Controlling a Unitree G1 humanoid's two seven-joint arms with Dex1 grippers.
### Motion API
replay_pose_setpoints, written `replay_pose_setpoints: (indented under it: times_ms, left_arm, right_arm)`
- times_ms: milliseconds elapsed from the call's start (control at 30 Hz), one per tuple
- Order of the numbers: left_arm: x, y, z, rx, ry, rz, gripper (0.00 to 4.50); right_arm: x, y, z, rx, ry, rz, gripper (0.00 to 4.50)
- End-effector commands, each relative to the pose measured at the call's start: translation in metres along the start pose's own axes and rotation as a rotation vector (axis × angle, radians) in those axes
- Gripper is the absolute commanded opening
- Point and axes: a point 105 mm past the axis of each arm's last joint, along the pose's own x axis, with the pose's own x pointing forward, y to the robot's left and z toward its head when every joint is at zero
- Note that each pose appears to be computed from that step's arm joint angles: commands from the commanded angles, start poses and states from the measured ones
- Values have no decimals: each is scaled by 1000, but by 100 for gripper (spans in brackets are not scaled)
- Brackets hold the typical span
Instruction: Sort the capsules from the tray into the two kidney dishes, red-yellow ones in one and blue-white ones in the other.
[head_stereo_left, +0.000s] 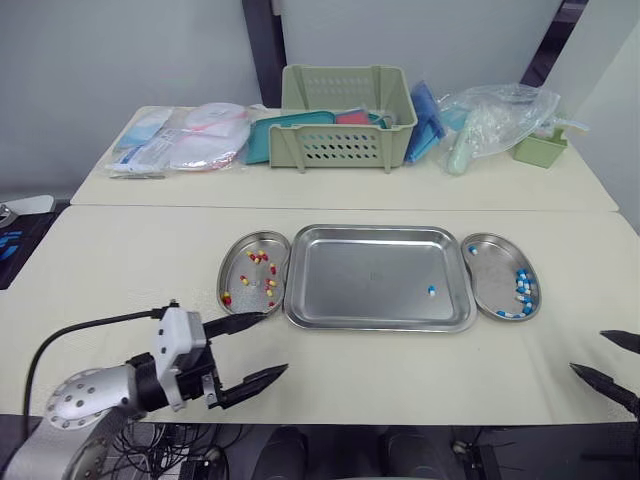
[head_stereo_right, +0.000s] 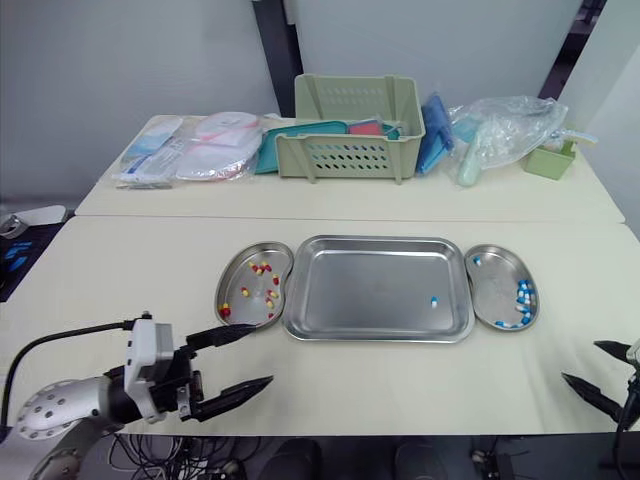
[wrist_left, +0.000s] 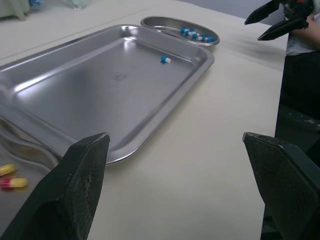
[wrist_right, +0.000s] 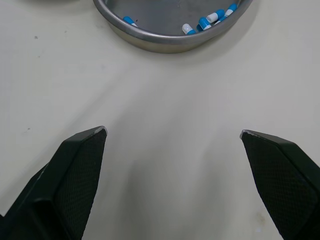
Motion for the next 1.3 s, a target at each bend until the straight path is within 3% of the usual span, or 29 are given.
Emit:
replay_pose_setpoints:
  times_ms: [33, 300, 533, 633, 733, 933, 1300]
  left_arm:
    - [6, -1, -5, 22, -21, -6, 442]
    - [6, 1, -14, 35, -26, -17, 442]
    - [8, -1, -14, 65, -36, -37, 442]
    - [11, -3, -13, 73, -40, -46, 450]
    - [13, -4, -13, 80, -42, -52, 450]
    - [19, -6, -10, 93, -54, -61, 450]
    - [29, -10, -4, 94, -69, -59, 450]
  right_arm:
    - [-10, 6, 24, -43, -46, 13, 450]
    - [19, 64, 100, -45, -255, 152, 450]
    - [76, 104, 129, 30, -229, 104, 450]
    - [101, 107, 135, 76, -210, 54, 414]
    - [119, 101, 136, 110, -173, -26, 324]
    - [145, 90, 133, 122, -89, -145, 324]
    - [165, 92, 129, 148, -12, -168, 324]
